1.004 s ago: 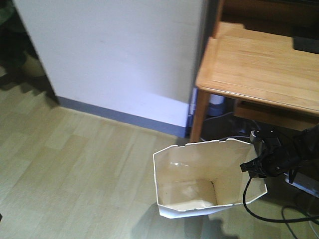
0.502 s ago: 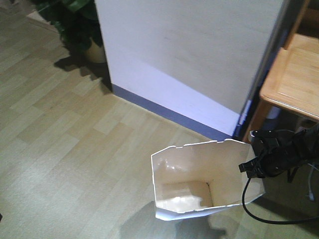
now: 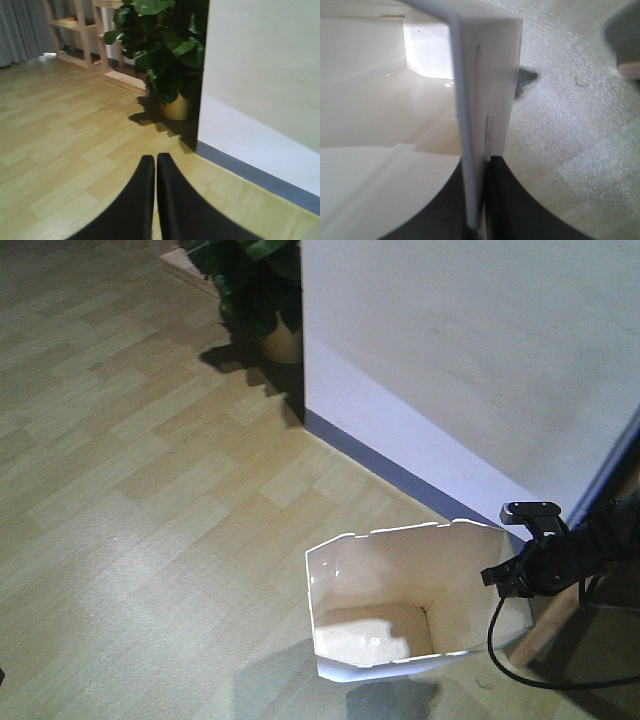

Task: Move trash bin to bedside with robot
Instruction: 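Hold the bin rim with the right gripper while the base turns toward the bed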

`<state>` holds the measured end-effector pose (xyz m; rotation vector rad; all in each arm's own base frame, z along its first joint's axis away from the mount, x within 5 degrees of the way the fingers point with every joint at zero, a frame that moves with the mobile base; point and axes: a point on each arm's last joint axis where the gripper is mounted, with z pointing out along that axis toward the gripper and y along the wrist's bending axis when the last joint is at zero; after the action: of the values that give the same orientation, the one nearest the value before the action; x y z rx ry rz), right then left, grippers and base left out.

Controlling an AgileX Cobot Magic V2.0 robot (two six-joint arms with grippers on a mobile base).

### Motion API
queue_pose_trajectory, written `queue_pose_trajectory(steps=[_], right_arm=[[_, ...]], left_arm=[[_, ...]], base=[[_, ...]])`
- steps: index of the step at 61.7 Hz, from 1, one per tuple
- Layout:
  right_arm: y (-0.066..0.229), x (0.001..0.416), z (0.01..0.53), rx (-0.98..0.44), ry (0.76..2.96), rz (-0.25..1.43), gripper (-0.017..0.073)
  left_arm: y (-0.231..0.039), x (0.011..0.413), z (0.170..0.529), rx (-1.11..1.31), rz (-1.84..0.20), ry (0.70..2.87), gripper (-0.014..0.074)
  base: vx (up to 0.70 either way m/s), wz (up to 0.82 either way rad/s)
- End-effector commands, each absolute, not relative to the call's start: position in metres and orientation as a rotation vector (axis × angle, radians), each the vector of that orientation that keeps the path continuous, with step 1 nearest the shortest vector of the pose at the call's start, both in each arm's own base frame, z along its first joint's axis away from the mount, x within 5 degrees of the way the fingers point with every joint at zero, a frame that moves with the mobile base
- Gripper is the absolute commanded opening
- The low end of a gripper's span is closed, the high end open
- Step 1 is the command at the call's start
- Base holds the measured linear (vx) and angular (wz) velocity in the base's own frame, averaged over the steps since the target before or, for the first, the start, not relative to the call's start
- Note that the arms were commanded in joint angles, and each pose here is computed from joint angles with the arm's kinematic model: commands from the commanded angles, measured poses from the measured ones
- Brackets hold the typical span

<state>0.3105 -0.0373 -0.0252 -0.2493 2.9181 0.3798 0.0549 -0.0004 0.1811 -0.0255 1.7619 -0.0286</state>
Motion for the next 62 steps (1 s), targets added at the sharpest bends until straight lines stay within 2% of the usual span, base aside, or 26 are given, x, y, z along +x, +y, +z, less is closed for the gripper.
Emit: queue_pose_trajectory(steps=[1, 27, 62], right_arm=[[-0.0284, 0.3227, 0.0042, -0.23, 2.813, 0.552, -0.0005], [-0.0284, 0.3227, 0.0042, -0.23, 2.813, 0.552, -0.0005], [-0.0284, 0.3227, 0.0042, -0.23, 2.813, 0.552, -0.0005]], left_arm=[[-0.0005, 0.0555, 0.1819, -0.03, -0.036, 1.697, -0.0006], [-0.0005, 0.0555, 0.1819, -0.03, -0.036, 1.697, -0.0006], [-0.0005, 0.0555, 0.1819, -0.03, -0.036, 1.697, -0.0006]], base=[[0.1, 0.4], [0.14, 0.51], [0.19, 0.66]])
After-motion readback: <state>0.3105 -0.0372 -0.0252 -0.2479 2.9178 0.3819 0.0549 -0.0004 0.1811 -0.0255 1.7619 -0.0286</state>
